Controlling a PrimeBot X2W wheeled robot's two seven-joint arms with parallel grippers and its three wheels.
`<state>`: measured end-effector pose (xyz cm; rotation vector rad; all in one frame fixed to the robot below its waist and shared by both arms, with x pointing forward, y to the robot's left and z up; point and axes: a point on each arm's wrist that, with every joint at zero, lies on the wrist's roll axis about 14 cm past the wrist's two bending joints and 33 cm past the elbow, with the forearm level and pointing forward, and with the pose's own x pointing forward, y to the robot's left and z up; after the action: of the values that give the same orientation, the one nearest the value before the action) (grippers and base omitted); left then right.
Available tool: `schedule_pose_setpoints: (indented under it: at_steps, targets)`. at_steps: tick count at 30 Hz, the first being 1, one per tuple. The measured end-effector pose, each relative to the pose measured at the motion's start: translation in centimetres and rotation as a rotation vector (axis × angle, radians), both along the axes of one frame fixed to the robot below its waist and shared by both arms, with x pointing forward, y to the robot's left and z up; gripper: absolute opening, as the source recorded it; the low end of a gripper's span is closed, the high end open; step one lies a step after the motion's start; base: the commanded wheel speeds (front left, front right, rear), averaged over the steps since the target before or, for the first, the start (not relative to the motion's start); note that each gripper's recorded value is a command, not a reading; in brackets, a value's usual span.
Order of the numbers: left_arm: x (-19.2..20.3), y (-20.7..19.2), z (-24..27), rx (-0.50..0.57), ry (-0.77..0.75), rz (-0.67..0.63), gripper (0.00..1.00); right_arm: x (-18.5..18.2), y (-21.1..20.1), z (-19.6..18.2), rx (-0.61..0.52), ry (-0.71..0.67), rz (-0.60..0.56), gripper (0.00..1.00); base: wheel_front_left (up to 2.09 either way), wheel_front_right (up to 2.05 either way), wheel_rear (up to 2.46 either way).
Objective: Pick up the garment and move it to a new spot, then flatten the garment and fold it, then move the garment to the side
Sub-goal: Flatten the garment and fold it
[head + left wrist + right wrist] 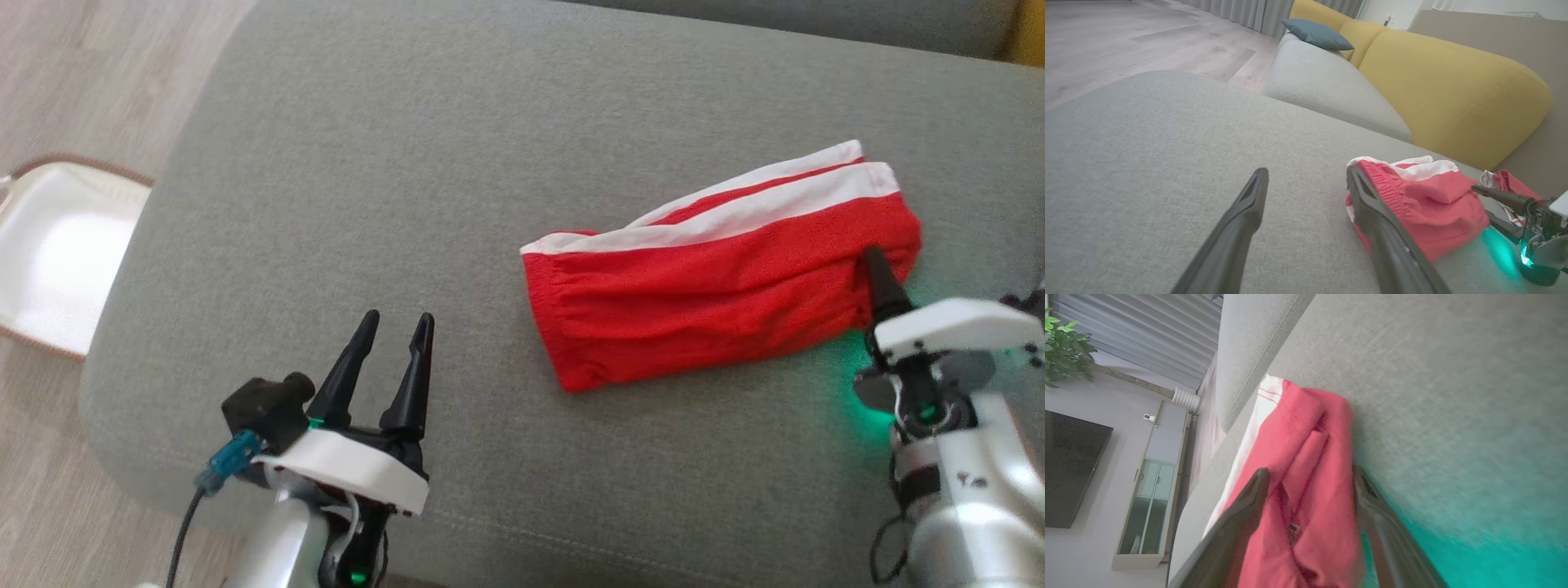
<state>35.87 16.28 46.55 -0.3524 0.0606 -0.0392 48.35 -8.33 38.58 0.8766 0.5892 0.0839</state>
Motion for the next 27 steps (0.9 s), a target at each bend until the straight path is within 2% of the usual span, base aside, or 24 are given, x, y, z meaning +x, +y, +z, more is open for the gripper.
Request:
schedule_pose_setpoints:
  at_steps: [8, 16, 17, 18, 19, 27]
  targets:
    - [-0.2, 0.4, -0.7, 0.011, 0.027, 0.022, 1.00, 2.7, 2.0, -0.4, 0.025, 0.035, 0.027, 1.00, 0.00, 0.00, 0.00]
    - [0.8, 0.3, -0.5, 0.010, 0.025, 0.017, 1.00, 4.9, 3.5, -0.6, -0.010, 0.042, 0.072, 1.00, 0.00, 0.00, 0.00]
    - [0.8, 0.4, -0.6, 0.007, 0.028, 0.022, 1.00, 5.1, 3.7, -0.5, -0.015, 0.041, 0.079, 0.77, 0.00, 0.00, 0.00]
    - [0.8, 0.4, -0.7, 0.005, 0.031, 0.023, 1.00, 5.3, 3.7, -0.5, -0.023, 0.038, 0.084, 0.05, 0.00, 0.00, 0.00]
    - [0.8, 0.4, -0.8, 0.002, 0.033, 0.024, 1.00, 5.4, 3.8, -0.4, -0.029, 0.035, 0.088, 0.00, 0.00, 0.00, 0.00]
    - [1.0, -0.4, -0.5, -0.003, 0.024, 0.000, 1.00, 5.3, 3.1, 1.0, -0.034, -0.023, 0.043, 0.00, 0.00, 0.00, 0.00]
